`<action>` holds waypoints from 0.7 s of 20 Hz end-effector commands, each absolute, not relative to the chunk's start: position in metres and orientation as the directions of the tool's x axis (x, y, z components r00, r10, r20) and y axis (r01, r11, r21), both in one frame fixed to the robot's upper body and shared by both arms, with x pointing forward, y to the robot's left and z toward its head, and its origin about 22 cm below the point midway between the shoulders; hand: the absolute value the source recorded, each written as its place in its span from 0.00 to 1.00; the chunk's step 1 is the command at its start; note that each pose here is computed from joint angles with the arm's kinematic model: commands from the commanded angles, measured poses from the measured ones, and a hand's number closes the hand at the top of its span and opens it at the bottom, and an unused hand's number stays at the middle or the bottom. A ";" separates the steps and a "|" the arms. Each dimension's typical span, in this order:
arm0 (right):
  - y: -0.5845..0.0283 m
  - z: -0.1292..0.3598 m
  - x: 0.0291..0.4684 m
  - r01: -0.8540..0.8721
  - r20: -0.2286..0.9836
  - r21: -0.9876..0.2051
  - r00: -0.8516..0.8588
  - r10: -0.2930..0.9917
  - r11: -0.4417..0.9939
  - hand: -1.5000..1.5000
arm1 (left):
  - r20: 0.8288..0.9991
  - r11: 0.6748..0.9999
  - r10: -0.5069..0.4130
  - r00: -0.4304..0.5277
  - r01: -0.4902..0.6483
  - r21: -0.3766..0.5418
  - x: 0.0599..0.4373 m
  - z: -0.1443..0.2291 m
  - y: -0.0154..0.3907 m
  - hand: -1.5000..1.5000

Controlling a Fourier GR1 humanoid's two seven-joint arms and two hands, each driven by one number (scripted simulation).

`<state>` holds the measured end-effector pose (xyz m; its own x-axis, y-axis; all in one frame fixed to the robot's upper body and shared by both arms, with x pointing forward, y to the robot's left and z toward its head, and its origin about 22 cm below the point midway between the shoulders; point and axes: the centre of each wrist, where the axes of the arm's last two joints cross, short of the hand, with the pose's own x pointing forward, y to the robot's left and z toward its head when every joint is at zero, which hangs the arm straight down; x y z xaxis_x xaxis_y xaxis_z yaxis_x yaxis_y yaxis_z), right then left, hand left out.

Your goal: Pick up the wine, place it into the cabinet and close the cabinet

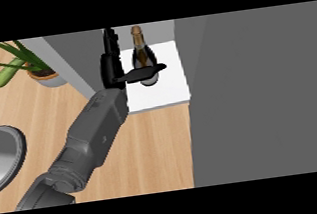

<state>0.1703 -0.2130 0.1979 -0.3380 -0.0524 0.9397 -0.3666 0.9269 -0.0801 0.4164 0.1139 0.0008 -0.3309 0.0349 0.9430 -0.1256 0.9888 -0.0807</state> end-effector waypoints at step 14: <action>-0.215 0.205 0.164 -0.328 0.931 -0.051 -0.357 -0.073 0.943 0.00 | 0.947 0.983 0.145 -0.287 -0.067 -0.170 0.373 -0.031 0.102 0.00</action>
<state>0.1692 -0.2073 0.2000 -0.3212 -0.0715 0.9443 -0.3636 0.9300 -0.0533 0.3926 0.1104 -0.0202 -0.3066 0.1209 0.9441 -0.0988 0.9825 -0.1578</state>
